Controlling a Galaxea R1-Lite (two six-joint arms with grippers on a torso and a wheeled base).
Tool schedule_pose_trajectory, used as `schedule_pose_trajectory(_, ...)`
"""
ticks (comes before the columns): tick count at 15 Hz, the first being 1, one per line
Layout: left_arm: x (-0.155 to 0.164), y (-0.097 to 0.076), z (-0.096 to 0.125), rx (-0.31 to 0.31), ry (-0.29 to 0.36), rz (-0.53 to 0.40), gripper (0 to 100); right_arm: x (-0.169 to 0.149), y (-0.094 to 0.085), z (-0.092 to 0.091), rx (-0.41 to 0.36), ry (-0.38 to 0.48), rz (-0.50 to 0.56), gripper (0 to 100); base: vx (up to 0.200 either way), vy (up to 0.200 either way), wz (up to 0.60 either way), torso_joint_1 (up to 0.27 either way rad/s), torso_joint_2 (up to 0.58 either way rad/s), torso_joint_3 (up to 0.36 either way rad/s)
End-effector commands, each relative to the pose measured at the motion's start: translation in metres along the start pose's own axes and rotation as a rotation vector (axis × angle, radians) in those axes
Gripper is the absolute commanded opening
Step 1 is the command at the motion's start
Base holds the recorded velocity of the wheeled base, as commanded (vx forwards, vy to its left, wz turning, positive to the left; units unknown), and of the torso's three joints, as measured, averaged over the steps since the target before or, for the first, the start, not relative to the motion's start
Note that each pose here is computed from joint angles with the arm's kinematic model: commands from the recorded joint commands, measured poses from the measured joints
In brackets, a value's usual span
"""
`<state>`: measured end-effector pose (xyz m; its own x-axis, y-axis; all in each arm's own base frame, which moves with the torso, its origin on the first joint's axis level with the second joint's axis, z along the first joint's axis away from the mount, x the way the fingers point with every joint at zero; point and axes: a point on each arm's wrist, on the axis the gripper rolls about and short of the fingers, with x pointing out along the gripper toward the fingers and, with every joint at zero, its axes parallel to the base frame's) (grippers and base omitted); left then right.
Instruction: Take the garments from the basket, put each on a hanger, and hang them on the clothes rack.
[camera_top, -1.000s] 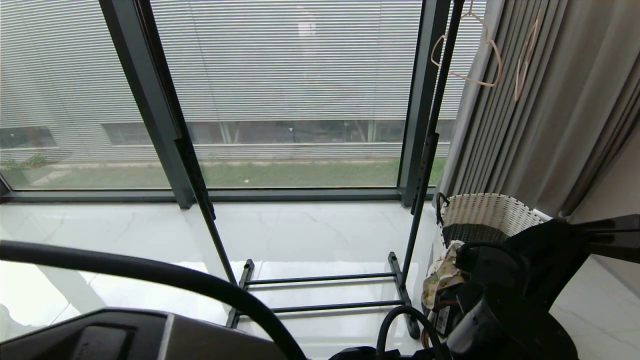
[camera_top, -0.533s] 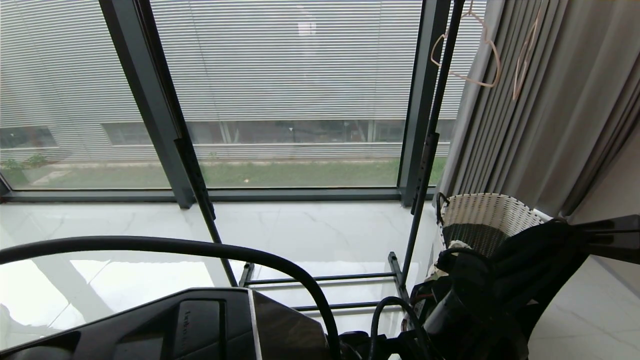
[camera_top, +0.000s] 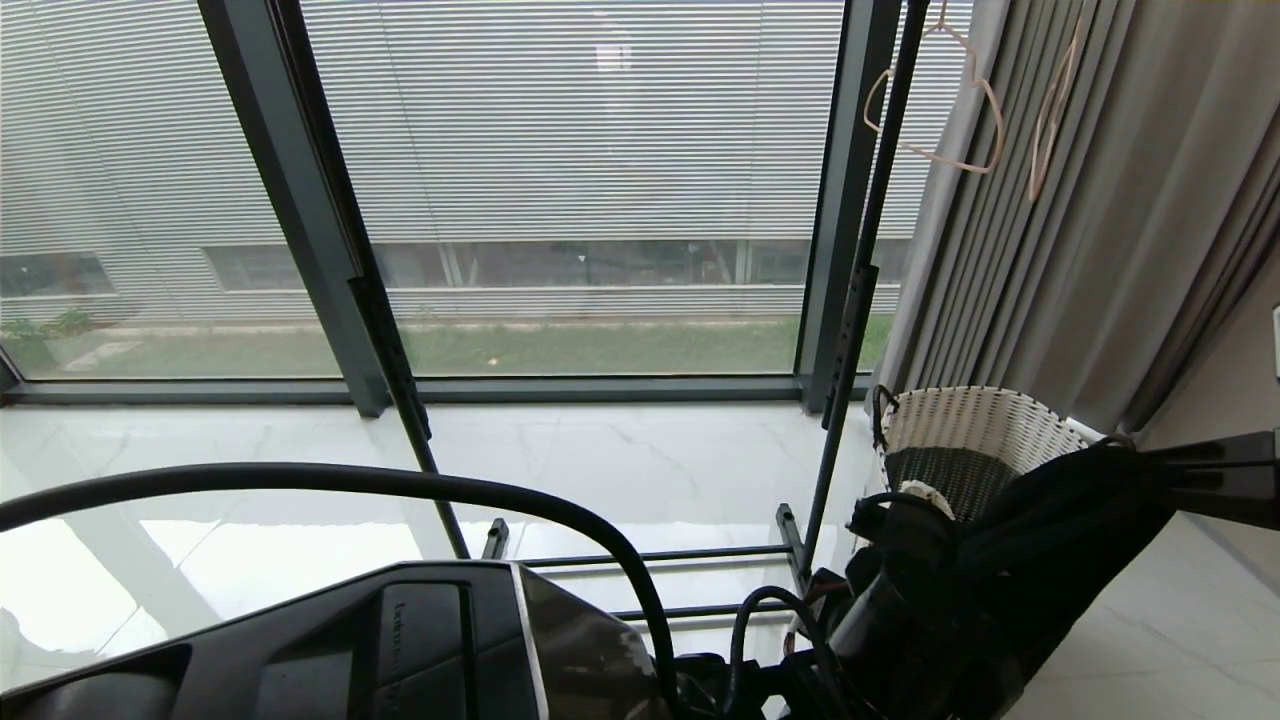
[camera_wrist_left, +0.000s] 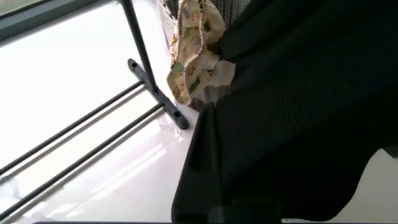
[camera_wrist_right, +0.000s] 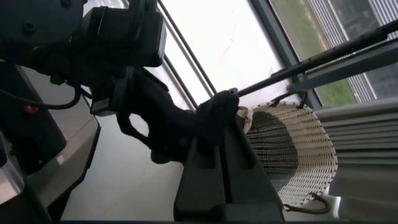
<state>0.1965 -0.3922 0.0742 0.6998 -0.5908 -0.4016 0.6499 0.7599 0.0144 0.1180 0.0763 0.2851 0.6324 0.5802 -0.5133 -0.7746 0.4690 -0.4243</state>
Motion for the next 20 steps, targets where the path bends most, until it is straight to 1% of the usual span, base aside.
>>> schedule_pose_trajectory(1, -0.005, 0.003, 0.0, -0.001, -0.005, 0.033, 0, 0.008, -0.001, -0.005, 0.015, 0.032, 0.005, 0, 0.0, 0.0, 0.0, 0.0, 0.0, 0.0)
schedule_pose_trajectory(2, -0.011, 0.005, 0.003, -0.02, -0.031, 0.053, 0, 0.013, -0.002, -0.008, 0.022, 0.045, 0.006, 0, 0.0, 0.0, 0.0, 0.0, 0.0, 0.0)
schedule_pose_trajectory(3, -0.017, 0.008, 0.005, -0.037, -0.04, 0.056, 0, 0.017, -0.001, -0.01, 0.023, 0.047, 0.007, 0, 0.0, 0.0, 0.0, 0.0, 0.0, 0.0)
schedule_pose_trajectory(4, -0.046, 0.019, 0.012, -0.119, -0.048, 0.052, 0, 0.028, 0.001, -0.017, 0.01, 0.031, -0.008, 0, 0.0, 0.0, 0.0, 0.0, 0.0, 0.0)
schedule_pose_trajectory(5, -0.072, 0.028, 0.019, -0.17, -0.061, 0.045, 0, 0.038, 0.002, -0.022, -0.002, 0.016, -0.029, 0, 0.0, 0.0, 0.0, 0.0, 0.0, 0.0)
schedule_pose_trajectory(6, -0.097, 0.037, 0.02, -0.187, -0.059, 0.034, 0, 0.045, 0.003, -0.026, -0.022, 0.011, -0.054, 0, 0.0, 0.0, 0.0, 0.0, 0.0, 0.0)
schedule_pose_trajectory(7, -0.121, 0.047, 0.018, -0.191, -0.056, 0.023, 0, 0.05, 0.004, -0.028, -0.039, 0.007, -0.071, 0, 0.0, 0.0, 0.0, 0.0, 0.0, 0.0)
schedule_pose_trajectory(8, -0.149, 0.06, 0.016, -0.199, -0.066, 0.014, 0, 0.051, 0.004, -0.026, -0.052, -0.013, -0.08, 0, 0.0, 0.0, 0.0, 0.0, 0.0, 0.0)
schedule_pose_trajectory(9, -0.166, 0.069, 0.018, -0.21, -0.09, 0.014, 0, 0.052, 0.004, -0.022, -0.061, -0.026, -0.073, 0, 0.0, 0.0, 0.0, 0.0, 0.0, 0.0)
schedule_pose_trajectory(10, -0.179, 0.075, 0.022, -0.219, -0.116, 0.007, 0, 0.052, 0.003, -0.016, -0.072, -0.048, -0.075, 0, 0.0, 0.0, 0.0, 0.0, 0.0, 0.0)
schedule_pose_trajectory(11, -0.2, 0.081, 0.03, -0.223, -0.15, -0.002, 0, 0.052, 0.003, -0.005, -0.092, -0.078, -0.072, 0, 0.0, 0.0, 0.0, 0.0, 0.0, 0.0)
schedule_pose_trajectory(12, -0.215, 0.087, 0.033, -0.21, -0.146, 0.0, 0, 0.053, 0.004, 0.005, -0.106, -0.096, -0.074, 0, 0.0, 0.0, 0.0, 0.0, 0.0, 0.0)
schedule_pose_trajectory(15, -0.257, 0.104, 0.039, -0.204, -0.141, -0.007, 0, 0.063, 0.005, 0.028, -0.136, -0.135, -0.053, 0, 0.0, 0.0, 0.0, 0.0, 0.0, 0.0)
schedule_pose_trajectory(16, -0.259, 0.105, 0.039, -0.202, -0.142, -0.006, 0, 0.064, 0.005, 0.03, -0.138, -0.138, -0.052, 0, 0.0, 0.0, 0.0, 0.0, 0.0, 0.0)
schedule_pose_trajectory(17, -0.272, 0.115, 0.043, -0.193, -0.157, 0.021, 0, 0.071, 0.004, 0.041, -0.149, -0.156, -0.039, 0, 0.0, 0.0, 0.0, 0.0, 0.0, 0.0)
schedule_pose_trajectory(18, -0.274, 0.121, 0.045, -0.178, -0.168, 0.05, 0, 0.075, 0.002, 0.046, -0.148, -0.161, -0.041, 0, 0.0, 0.0, 0.0, 0.0, 0.0, 0.0)
schedule_pose_trajectory(20, -0.273, 0.135, 0.048, -0.114, -0.178, 0.126, 0, 0.078, -0.002, 0.053, -0.15, -0.174, -0.048, 0, 0.0, 0.0, 0.0, 0.0, 0.0, 0.0)
